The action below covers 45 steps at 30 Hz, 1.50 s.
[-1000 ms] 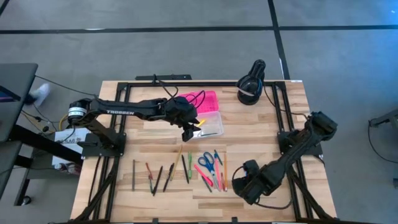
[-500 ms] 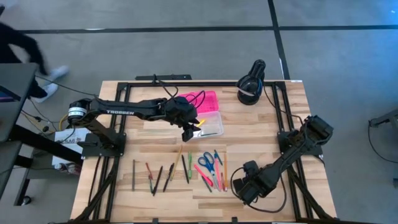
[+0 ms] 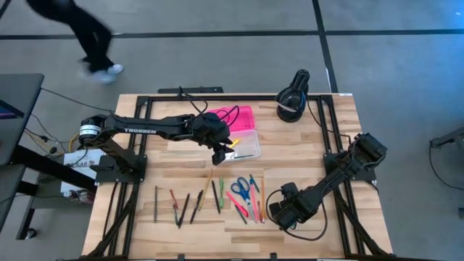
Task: Pick & place school supplies into a supply box
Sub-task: Put the blue pen into the pink supply box
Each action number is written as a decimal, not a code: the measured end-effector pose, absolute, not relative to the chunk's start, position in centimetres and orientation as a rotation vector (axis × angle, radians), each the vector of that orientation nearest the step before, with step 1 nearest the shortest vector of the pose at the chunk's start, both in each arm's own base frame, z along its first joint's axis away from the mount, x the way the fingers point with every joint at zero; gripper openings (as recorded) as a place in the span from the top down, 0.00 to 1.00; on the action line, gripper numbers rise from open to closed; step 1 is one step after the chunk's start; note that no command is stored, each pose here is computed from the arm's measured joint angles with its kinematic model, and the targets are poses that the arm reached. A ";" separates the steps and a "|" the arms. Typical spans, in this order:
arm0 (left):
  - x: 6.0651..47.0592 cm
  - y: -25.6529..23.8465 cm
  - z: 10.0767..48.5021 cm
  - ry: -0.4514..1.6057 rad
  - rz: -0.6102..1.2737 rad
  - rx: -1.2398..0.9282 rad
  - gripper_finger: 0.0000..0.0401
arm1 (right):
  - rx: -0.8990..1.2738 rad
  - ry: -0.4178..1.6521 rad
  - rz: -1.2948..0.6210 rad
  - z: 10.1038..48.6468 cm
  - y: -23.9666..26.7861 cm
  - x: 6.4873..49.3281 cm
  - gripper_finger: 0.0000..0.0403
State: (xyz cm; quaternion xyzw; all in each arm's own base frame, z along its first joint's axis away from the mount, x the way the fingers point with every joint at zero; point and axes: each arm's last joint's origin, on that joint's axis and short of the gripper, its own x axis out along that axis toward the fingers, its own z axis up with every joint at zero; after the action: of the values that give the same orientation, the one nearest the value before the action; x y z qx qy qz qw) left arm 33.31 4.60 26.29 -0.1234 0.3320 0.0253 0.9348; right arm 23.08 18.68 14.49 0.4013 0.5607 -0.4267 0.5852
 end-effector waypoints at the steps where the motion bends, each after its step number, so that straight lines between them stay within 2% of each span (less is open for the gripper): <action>1: 33.3 4.6 26.3 0.679 0.051 -0.253 0.59 | 0.935 1.310 -0.998 14.4 18.6 23.0 0.73; 14: 33.3 4.6 26.3 0.679 0.052 -0.259 0.59 | 0.970 1.371 -0.950 13.2 18.6 22.4 0.73; 26: 33.3 4.5 26.3 0.680 0.033 -0.275 0.59 | 0.914 1.400 -0.888 13.2 18.7 22.4 0.91; 35: 33.3 4.5 26.3 0.680 0.034 -0.276 0.59 | 0.885 1.423 -0.852 13.1 18.5 22.5 0.86; 45: 33.2 4.5 26.1 0.702 0.037 -0.280 0.59 | 0.859 1.438 -0.820 13.1 18.2 22.8 0.88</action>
State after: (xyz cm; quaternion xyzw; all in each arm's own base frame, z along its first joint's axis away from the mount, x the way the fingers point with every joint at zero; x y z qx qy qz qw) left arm 33.17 4.50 26.13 -0.1365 0.3426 0.0179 0.9294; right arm 22.76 18.20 13.14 0.3701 0.6192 -0.3531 0.5958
